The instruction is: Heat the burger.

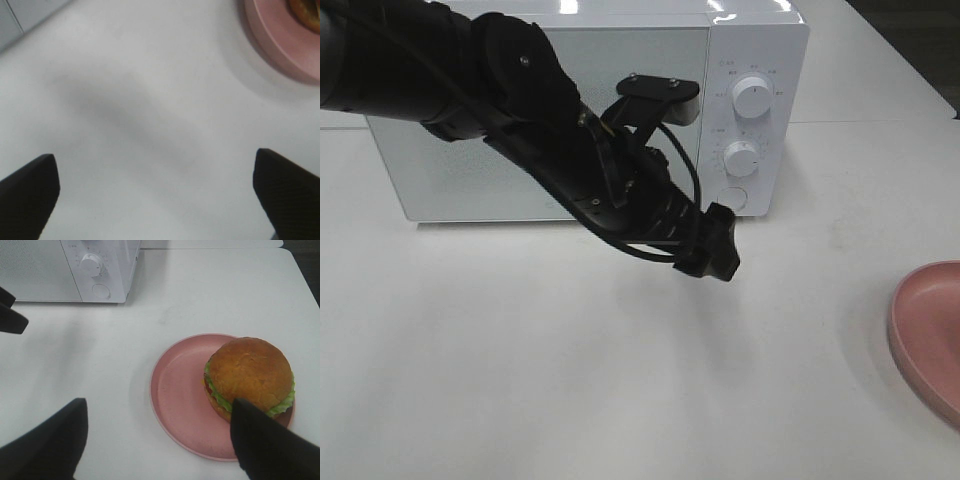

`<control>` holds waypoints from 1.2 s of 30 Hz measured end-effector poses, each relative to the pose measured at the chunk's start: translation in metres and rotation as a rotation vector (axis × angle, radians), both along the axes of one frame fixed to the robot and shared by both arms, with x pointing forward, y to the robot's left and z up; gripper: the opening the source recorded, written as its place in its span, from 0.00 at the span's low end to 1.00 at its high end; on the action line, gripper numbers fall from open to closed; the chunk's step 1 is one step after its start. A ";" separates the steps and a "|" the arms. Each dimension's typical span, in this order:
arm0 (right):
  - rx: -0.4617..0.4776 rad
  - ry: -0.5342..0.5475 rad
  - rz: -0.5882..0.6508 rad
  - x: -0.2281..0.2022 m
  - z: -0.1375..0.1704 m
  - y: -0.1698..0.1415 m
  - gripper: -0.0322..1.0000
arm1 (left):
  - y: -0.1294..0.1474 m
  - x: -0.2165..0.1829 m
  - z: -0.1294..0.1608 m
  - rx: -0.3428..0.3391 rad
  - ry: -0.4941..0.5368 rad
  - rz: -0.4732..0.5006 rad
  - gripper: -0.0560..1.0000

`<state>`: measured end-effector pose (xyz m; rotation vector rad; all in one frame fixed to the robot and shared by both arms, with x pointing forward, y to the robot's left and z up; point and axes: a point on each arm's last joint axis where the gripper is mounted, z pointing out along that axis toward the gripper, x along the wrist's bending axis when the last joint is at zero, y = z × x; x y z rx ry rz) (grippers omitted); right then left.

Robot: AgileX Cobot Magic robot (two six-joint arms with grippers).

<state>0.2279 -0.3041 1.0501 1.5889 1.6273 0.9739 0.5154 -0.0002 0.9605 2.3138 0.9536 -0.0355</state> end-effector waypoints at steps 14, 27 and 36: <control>0.000 0.000 0.000 0.000 0.000 0.000 0.76 | 0.088 0.018 0.001 0.230 0.445 0.164 0.98; 0.000 0.000 0.000 0.000 0.000 0.000 0.76 | 0.197 0.012 0.069 0.247 0.407 0.411 0.98; 0.000 0.000 0.000 0.000 0.000 0.000 0.76 | 0.282 -0.030 0.078 0.211 0.404 0.683 0.98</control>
